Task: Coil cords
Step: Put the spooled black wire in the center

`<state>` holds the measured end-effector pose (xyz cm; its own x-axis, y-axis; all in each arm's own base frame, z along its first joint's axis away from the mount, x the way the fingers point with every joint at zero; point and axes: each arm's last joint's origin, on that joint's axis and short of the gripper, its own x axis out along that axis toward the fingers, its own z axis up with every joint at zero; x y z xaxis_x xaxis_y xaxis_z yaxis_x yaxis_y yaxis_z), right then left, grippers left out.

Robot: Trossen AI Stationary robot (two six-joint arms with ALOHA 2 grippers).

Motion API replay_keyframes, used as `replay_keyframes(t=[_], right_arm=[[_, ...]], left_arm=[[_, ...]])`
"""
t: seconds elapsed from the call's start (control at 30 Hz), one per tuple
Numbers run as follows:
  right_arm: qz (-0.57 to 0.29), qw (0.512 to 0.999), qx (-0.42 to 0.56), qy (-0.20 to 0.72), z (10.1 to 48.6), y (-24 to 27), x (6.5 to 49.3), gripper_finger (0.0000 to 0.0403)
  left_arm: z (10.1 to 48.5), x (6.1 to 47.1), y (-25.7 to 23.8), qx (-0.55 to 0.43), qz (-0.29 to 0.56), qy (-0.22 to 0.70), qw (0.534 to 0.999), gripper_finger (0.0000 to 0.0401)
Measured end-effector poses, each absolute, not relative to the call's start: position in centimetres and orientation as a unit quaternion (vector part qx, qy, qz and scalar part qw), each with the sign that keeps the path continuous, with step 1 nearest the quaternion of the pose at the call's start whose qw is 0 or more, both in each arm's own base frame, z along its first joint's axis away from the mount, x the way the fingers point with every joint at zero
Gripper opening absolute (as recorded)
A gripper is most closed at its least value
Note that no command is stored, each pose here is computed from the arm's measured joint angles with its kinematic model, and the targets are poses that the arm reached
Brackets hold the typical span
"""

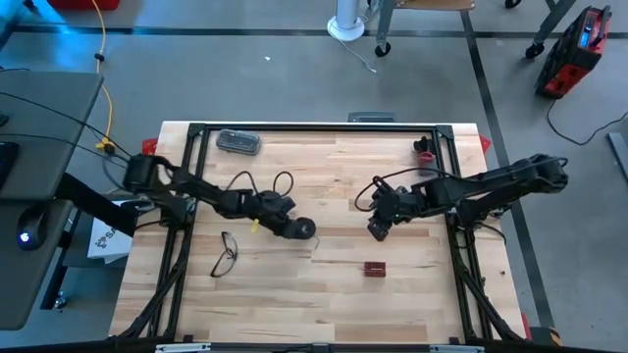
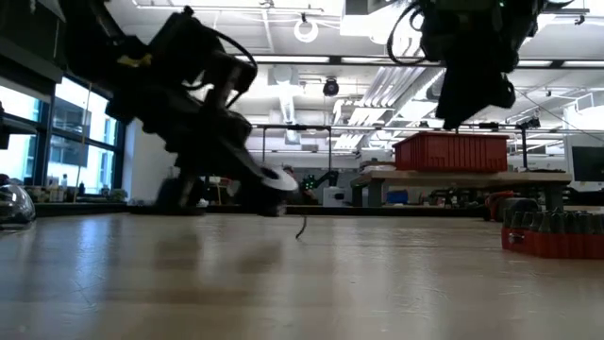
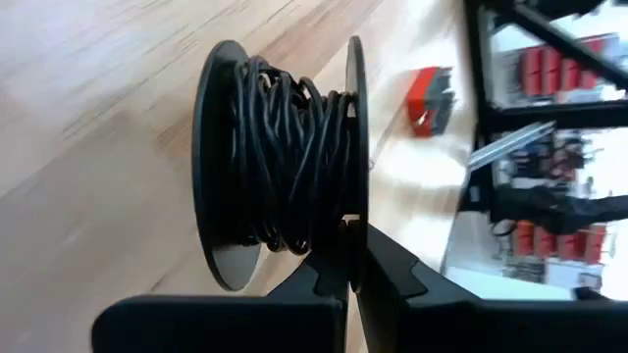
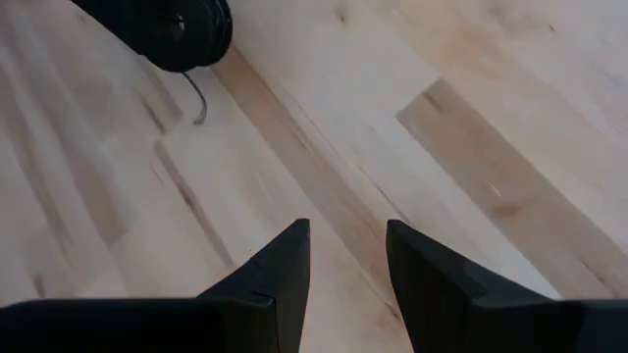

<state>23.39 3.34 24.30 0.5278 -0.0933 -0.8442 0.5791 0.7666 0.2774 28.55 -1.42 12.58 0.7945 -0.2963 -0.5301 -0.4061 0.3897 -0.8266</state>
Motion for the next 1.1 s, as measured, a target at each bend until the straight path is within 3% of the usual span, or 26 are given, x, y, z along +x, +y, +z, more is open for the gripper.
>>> replay_keyframes(t=[0.3,0.63,0.77,1.1], right_arm=[[-0.175,0.821,0.265,0.475,22.5,3.4,22.5,0.0130],[-0.153,0.822,0.267,0.479,22.8,3.5,22.2,0.0130],[-0.147,0.827,0.261,0.476,23.1,3.4,21.9,0.0130],[-0.143,0.817,0.266,0.491,23.0,3.4,21.6,0.0130]], left_arm=[[10.7,29.9,-1.5,-0.597,0.022,0.291,0.747,0.0014],[11.7,29.6,0.0,-0.582,-0.011,0.297,0.757,0.0148],[11.7,29.1,0.8,-0.581,-0.038,0.335,0.740,0.0192],[11.3,28.3,0.5,-0.608,-0.086,0.411,0.674,0.0218]])
